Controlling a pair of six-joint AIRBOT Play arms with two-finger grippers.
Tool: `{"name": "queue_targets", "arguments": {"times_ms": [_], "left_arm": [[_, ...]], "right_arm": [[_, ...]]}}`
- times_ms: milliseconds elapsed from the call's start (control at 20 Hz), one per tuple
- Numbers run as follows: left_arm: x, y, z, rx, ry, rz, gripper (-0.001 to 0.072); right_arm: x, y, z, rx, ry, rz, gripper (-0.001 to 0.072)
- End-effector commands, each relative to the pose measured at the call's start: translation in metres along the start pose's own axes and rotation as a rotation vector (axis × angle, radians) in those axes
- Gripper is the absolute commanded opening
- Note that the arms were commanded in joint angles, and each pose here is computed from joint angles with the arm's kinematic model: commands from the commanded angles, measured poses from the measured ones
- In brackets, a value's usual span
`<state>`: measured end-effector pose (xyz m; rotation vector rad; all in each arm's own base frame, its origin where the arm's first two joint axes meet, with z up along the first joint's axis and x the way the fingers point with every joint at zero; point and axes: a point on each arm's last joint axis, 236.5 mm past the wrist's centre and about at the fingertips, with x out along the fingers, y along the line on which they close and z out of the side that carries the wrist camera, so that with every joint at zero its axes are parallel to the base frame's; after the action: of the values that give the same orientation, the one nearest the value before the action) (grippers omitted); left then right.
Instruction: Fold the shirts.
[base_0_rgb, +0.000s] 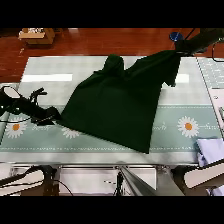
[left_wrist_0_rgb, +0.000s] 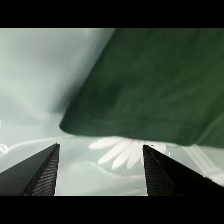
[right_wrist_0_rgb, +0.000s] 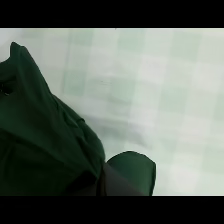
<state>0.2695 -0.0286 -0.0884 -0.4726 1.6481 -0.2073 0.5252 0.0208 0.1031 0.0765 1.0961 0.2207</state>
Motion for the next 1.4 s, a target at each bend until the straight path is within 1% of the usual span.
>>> {"name": "queue_targets", "arguments": {"times_ms": [0, 100, 200, 350, 450, 500, 650, 750, 900, 1050, 1150, 1250, 1350], "left_arm": [[0.002, 0.002, 0.02, 0.016, -0.082, 0.004, 0.0619], [0.008, 0.005, 0.022, 0.006, -0.076, 0.002, 0.0619], [0.018, 0.001, 0.023, -0.023, -0.056, -0.035, 0.0616], [0.034, -0.014, 0.028, -0.051, -0.037, -0.12, 0.0575], [0.044, -0.023, 0.03, -0.075, -0.024, -0.161, 0.0168], [0.048, -0.028, 0.03, -0.075, -0.016, -0.179, 0.0026], [0.041, -0.039, 0.037, -0.05, -0.035, -0.212, 0.0019], [0.015, -0.051, 0.054, 0.014, -0.087, -0.219, 0.0018], [-0.071, -0.082, 0.114, 0.148, -0.338, -0.202, 0.0018], [-0.2, -0.121, 0.171, 0.254, -0.653, -0.184, 0.0018], [-0.284, -0.143, 0.193, 0.3, -0.88, -0.169, 0.0019], [-0.341, -0.161, 0.2, 0.329, -1.038, -0.168, 0.0019], [-0.354, -0.165, 0.202, 0.325, -1.07, -0.177, 0.0018]], "right_arm": [[0.0, 0.002, -0.001, 0.001, 0.005, 0.006, 0.0029], [0.0, 0.001, -0.001, 0.001, 0.005, 0.005, 0.0029], [0.0, 0.002, -0.002, 0.001, 0.01, 0.006, 0.0029], [0.0, 0.002, -0.006, 0.001, 0.024, 0.008, 0.0029], [0.0, 0.002, -0.007, 0.001, 0.032, 0.009, 0.0029], [0.0, 0.002, -0.008, 0.001, 0.036, 0.01, 0.0029], [-0.001, 0.002, -0.018, 0.0, 0.076, 0.01, 0.0029], [-0.007, -0.011, -0.033, -0.006, 0.136, -0.047, 0.0029], [-0.03, -0.033, -0.04, 0.002, 0.146, -0.133, 0.0029], [-0.063, -0.036, -0.042, 0.042, 0.116, -0.149, 0.0029], [-0.091, -0.03, -0.045, 0.07, 0.09, -0.152, 0.0029], [-0.114, -0.01, -0.061, 0.074, 0.12, -0.105, 0.0029], [-0.133, 0.019, -0.082, 0.051, 0.179, -0.017, 0.0029]]}}
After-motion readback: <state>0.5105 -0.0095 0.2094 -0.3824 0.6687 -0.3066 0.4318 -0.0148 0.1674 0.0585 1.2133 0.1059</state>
